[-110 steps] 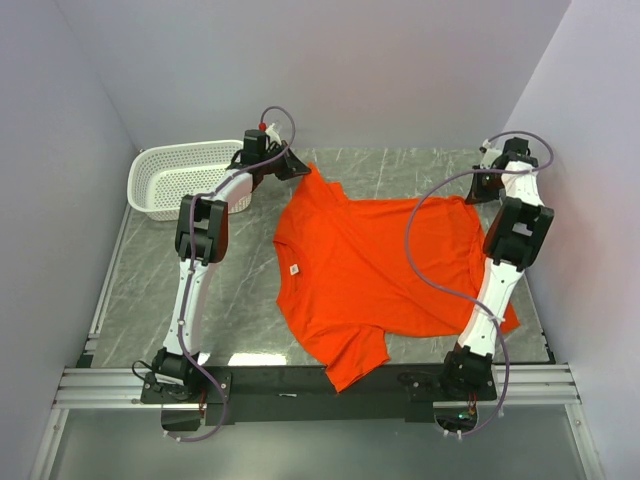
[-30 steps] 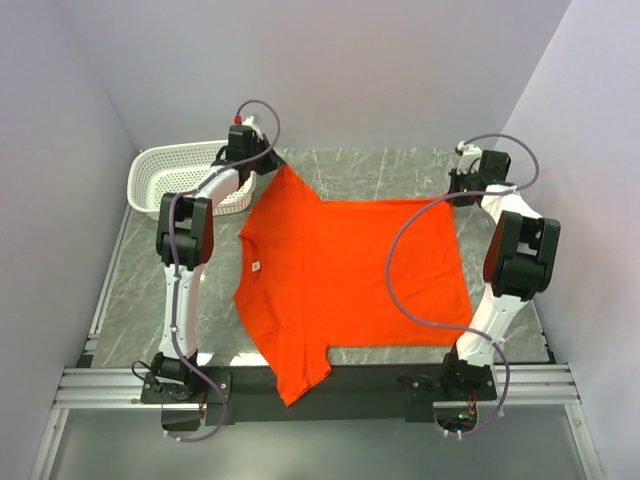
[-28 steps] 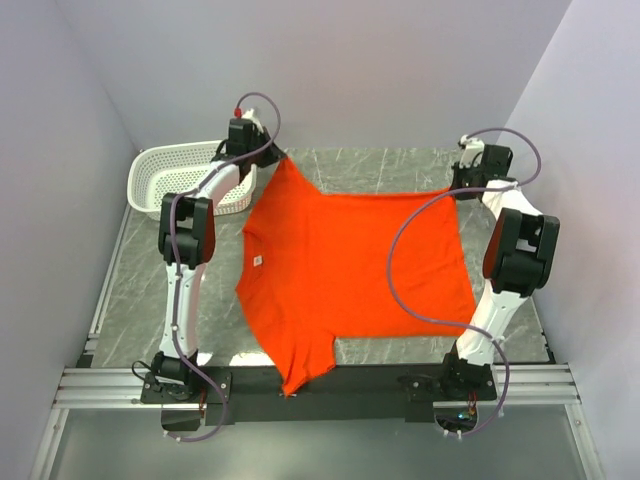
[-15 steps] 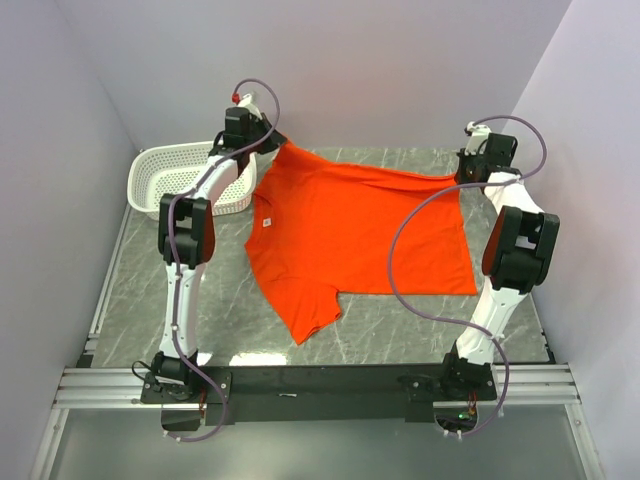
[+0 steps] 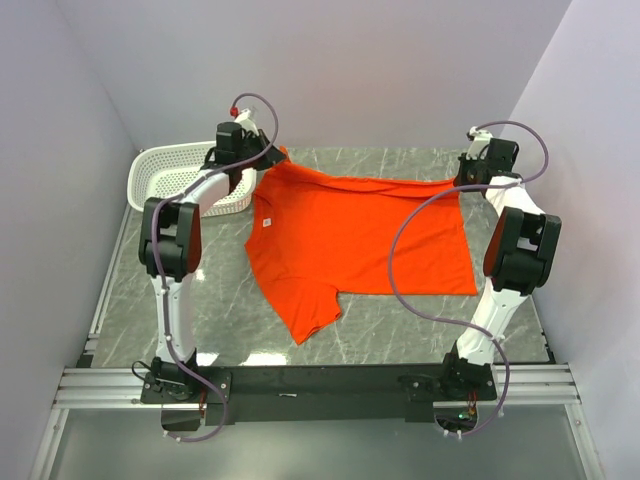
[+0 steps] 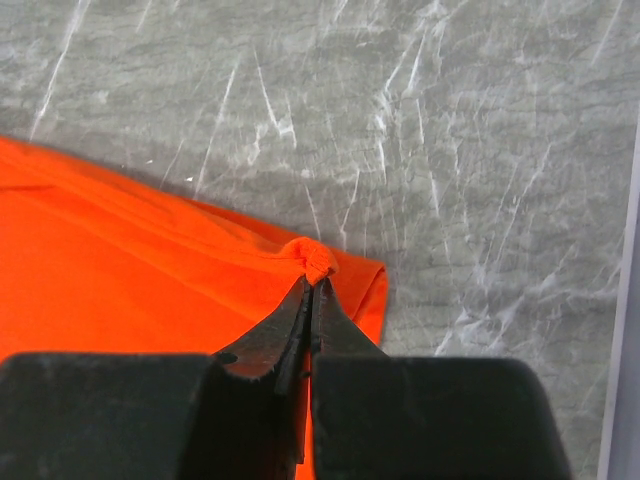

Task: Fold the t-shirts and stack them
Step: Fold the tshirt

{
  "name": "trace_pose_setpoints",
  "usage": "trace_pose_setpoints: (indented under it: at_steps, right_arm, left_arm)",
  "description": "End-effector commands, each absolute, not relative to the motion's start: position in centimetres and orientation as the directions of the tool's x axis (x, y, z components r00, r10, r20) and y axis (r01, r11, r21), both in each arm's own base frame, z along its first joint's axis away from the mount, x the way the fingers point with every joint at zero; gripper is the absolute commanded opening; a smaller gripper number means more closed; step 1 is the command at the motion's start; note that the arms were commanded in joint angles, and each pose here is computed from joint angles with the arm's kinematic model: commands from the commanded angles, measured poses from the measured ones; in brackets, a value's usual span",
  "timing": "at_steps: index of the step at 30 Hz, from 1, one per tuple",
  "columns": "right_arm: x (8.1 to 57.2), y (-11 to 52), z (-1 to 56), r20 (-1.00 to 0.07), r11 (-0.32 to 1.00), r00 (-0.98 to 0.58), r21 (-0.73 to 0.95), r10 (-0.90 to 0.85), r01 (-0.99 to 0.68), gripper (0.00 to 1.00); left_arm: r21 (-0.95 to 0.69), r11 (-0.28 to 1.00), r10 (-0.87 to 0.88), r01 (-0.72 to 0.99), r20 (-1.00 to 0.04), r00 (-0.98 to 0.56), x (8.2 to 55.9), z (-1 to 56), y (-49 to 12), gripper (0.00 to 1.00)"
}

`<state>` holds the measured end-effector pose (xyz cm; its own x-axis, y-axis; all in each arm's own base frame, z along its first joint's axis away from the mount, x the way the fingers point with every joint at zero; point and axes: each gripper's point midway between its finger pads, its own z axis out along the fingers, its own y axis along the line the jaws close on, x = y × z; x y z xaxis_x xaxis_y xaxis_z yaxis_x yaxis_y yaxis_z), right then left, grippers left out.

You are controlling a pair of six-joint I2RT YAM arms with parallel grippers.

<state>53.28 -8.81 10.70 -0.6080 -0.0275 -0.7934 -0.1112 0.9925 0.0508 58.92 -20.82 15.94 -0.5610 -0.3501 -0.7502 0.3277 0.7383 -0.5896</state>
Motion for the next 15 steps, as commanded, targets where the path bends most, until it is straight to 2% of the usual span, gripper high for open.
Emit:
trace_pose_setpoints:
  at_steps: [1, 15]
  right_arm:
    - [54.8, -9.7, 13.5, -0.845, 0.995, -0.534, 0.035, -0.021, -0.093, 0.00]
    - [55.8, -10.6, 12.8, -0.846, 0.998, -0.533, 0.039, 0.004, -0.053, 0.00]
  left_arm:
    - [-0.536, 0.701, -0.335, 0.471, -0.830, -0.445, 57.8, 22.2, -21.3, 0.01]
    - [-0.526, 0.692, -0.315, 0.494, -0.836, -0.449, 54.2, 22.9, -21.0, 0.00]
